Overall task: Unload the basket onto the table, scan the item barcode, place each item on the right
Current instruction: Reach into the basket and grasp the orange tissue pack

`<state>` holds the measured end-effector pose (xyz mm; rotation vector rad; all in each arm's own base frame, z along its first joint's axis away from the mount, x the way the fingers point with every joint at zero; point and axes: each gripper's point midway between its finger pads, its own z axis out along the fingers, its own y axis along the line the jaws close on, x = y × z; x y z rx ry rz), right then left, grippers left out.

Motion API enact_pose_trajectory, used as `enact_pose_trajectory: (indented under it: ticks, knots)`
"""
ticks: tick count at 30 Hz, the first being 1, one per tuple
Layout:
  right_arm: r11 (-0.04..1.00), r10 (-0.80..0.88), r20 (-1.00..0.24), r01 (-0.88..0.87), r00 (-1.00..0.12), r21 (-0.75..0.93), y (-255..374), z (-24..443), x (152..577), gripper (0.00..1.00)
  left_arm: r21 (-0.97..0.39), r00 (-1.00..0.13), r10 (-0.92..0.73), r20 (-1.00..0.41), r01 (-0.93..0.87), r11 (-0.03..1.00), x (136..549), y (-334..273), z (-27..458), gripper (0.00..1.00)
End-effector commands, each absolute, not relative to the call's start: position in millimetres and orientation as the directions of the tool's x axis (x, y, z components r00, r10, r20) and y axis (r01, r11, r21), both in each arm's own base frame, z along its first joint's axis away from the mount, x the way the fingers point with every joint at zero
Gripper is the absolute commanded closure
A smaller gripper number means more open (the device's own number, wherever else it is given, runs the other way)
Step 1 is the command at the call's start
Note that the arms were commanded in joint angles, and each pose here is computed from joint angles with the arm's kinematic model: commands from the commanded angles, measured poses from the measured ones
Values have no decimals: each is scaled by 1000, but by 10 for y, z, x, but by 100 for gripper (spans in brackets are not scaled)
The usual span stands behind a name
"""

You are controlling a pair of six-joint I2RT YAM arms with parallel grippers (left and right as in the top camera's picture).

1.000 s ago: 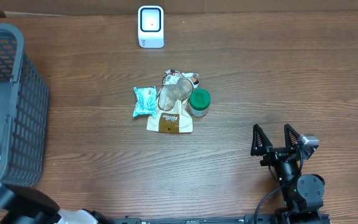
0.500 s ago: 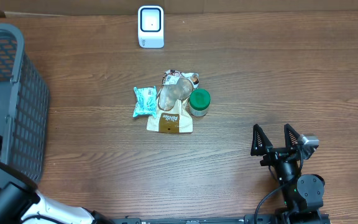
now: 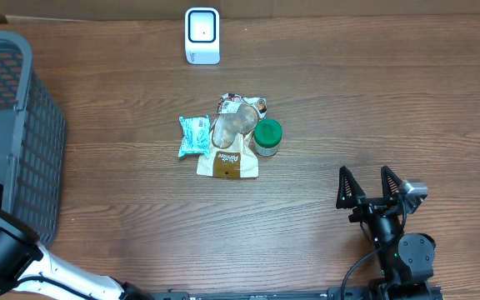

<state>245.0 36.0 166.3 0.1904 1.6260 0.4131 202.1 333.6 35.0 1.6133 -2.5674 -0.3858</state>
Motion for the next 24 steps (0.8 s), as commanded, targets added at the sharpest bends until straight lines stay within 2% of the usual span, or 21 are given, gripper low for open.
enact_pose_trajectory:
  ticks: [1,6,11,13,17,20,24]
  knots:
    - [920,361,-927,-125,-98,371,360,1649,2451,0,239,-451,-892,5,-866,439,2034,3222,145,96]
    - [920,361,-927,-125,-98,371,360,1649,2451,0,224,-447,-894,27,-869,442,2040,3171,232,96]
    - [920,360,-928,-125,-98,371,360,1649,2451,0,174,-446,-894,-48,-885,432,2243,3229,751,96]
    - [920,360,-928,-125,-98,371,360,1649,2451,0,137,-434,-892,-123,-898,418,2366,3256,1099,96]
    - [920,361,-927,-125,-98,371,360,1649,2451,0,-20,-431,-847,-311,-888,459,2694,3159,1912,96]
    - [920,361,-927,-125,-98,371,360,1649,2451,0,-147,-419,-784,-458,-834,532,2908,2910,2594,96]
    - [920,360,-928,-125,-98,371,360,1649,2451,0,-286,-419,-666,-617,-669,686,3126,2244,3416,96]
